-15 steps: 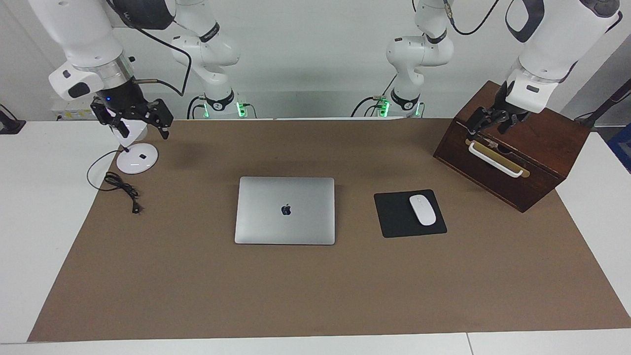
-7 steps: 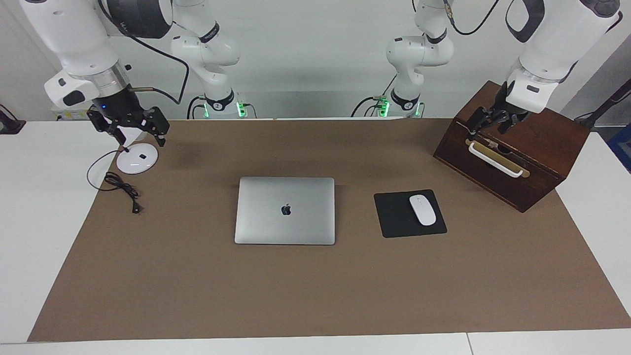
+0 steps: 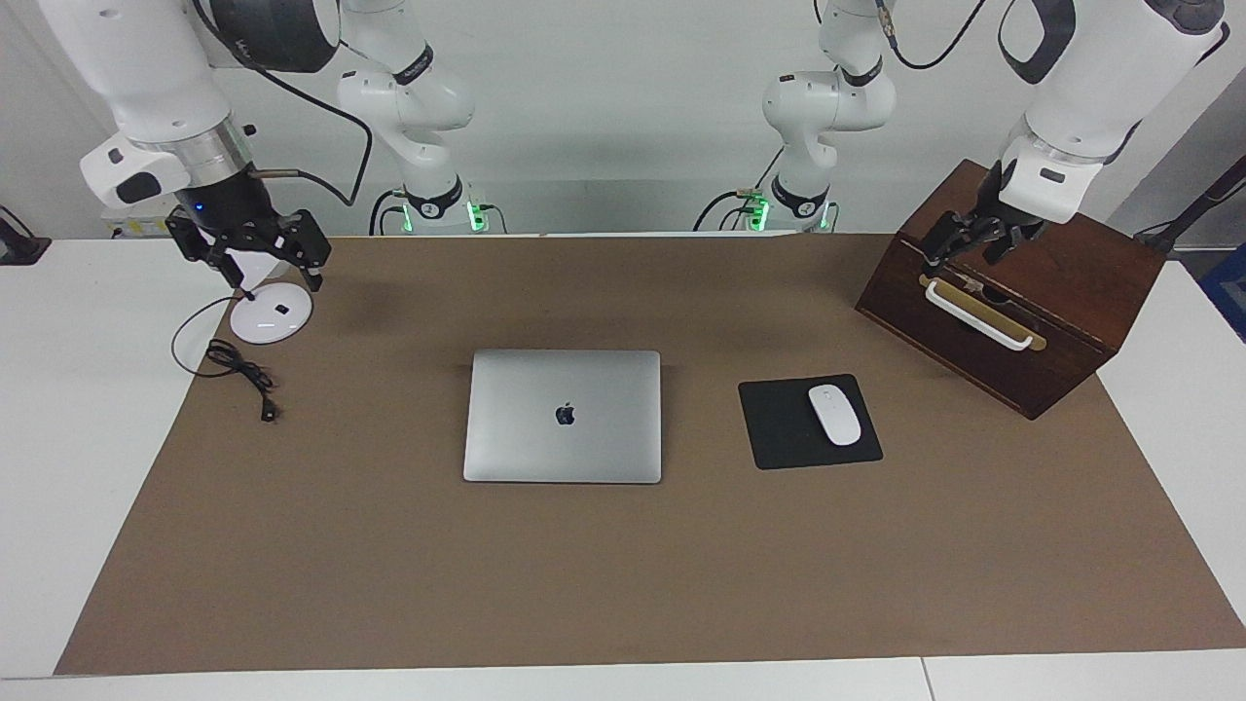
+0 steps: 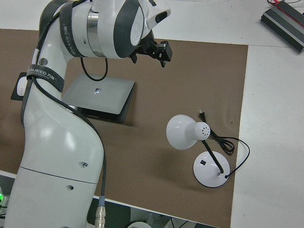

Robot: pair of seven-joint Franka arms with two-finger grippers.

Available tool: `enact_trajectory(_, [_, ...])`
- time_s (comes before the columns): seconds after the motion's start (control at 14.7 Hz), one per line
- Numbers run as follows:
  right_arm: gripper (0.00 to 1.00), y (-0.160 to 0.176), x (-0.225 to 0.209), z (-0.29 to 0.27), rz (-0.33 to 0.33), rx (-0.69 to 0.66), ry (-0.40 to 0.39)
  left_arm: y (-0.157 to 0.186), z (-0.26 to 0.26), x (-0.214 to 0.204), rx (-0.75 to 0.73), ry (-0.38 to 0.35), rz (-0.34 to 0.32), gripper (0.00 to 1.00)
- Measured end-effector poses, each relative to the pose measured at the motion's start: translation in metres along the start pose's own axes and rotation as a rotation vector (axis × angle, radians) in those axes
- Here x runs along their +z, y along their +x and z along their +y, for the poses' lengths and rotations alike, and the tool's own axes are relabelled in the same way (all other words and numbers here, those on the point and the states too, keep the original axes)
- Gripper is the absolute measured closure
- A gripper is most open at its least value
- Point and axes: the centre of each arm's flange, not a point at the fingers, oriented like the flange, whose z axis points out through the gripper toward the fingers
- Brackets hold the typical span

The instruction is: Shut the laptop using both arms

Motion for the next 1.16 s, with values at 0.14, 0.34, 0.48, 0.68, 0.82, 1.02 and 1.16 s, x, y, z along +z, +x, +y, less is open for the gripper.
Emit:
enact_trajectory(0.14, [0.00, 0.000, 0.000, 0.000, 0.001, 0.000, 0.000, 0.000, 0.000, 0.000, 0.000, 0.000, 0.000, 0.00])
enact_trajectory(0.34, [0.00, 0.000, 0.000, 0.000, 0.001, 0.000, 0.000, 0.000, -0.001, 0.000, -0.001, 0.000, 0.001, 0.00])
enact_trajectory(0.48, [0.00, 0.000, 0.000, 0.000, 0.001, 0.000, 0.000, 0.000, -0.004, -0.004, -0.007, -0.001, 0.008, 0.00])
enact_trajectory(0.68, [0.00, 0.000, 0.000, 0.000, 0.001, 0.000, 0.000, -0.003, -0.011, -0.012, -0.005, -0.006, 0.026, 0.00])
enact_trajectory(0.82, [0.00, 0.000, 0.000, 0.000, 0.001, 0.000, 0.000, -0.005, -0.010, -0.016, -0.002, -0.008, 0.038, 0.00])
enact_trajectory(1.02, [0.00, 0.000, 0.000, 0.000, 0.001, 0.000, 0.000, -0.005, -0.010, -0.017, 0.006, -0.009, 0.043, 0.00])
enact_trajectory(1.16, [0.00, 0.000, 0.000, 0.000, 0.001, 0.000, 0.000, -0.005, -0.011, -0.017, 0.016, -0.009, 0.043, 0.00])
